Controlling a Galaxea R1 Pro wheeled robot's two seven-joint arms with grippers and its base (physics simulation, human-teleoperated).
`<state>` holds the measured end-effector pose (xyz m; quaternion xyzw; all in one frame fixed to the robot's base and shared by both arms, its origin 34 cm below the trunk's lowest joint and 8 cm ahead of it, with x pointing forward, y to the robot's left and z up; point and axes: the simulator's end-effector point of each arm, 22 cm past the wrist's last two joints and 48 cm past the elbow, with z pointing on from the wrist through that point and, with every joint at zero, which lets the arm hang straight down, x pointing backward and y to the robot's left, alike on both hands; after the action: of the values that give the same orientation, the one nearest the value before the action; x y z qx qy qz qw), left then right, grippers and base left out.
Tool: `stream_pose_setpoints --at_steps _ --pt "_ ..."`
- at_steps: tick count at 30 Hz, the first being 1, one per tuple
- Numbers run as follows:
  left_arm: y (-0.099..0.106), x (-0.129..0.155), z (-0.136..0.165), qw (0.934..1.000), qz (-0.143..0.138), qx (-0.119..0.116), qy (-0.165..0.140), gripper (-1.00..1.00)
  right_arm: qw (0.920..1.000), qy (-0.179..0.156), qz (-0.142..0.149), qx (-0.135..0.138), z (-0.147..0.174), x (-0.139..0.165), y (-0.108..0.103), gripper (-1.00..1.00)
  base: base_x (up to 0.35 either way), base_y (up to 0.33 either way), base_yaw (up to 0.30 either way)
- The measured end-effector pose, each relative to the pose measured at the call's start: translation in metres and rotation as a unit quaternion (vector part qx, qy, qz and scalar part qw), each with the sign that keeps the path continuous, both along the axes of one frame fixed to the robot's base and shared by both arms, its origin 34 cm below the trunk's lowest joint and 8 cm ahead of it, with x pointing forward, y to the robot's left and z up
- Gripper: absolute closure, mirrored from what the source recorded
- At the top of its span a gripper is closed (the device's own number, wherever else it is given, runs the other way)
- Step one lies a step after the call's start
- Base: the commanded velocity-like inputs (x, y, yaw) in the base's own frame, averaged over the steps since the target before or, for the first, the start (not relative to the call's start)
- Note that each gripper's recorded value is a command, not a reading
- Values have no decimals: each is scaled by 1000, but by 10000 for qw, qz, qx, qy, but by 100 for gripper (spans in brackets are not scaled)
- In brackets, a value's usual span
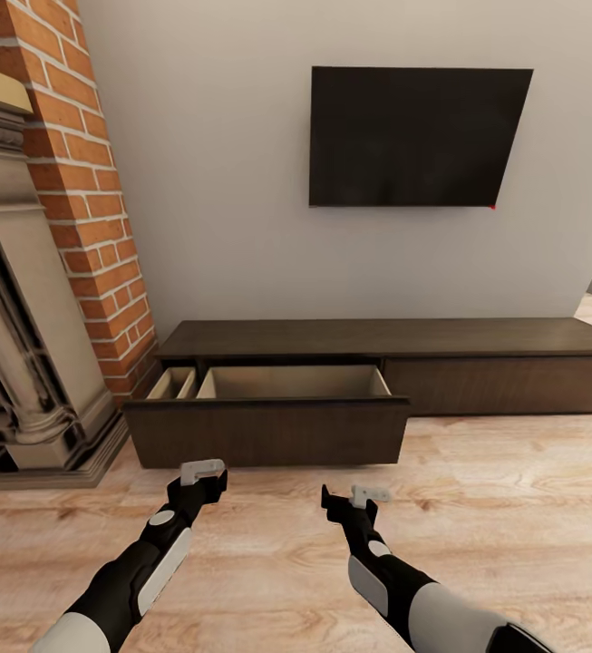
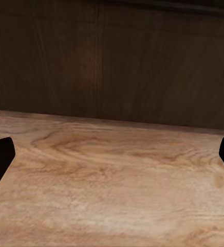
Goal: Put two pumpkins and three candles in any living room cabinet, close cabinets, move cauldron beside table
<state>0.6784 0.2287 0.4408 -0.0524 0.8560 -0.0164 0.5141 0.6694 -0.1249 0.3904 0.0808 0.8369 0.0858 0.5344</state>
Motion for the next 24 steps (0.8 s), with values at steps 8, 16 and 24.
stream_pose_setpoints --at_steps 8,16,24 --pt "0 0 -1 10000 -3 3 14 -100 10000 12 -5 -12 -1 0 -1 -100 330 0 0" --pt "0 -1 -1 10000 -6 4 24 -100 10000 18 -5 -10 -1 -1 -1 -100 326 0 0" --pt "-1 -1 -2 10000 -1 -9 34 -100 10000 25 -5 -12 -2 -1 -2 -100 80 0 0"
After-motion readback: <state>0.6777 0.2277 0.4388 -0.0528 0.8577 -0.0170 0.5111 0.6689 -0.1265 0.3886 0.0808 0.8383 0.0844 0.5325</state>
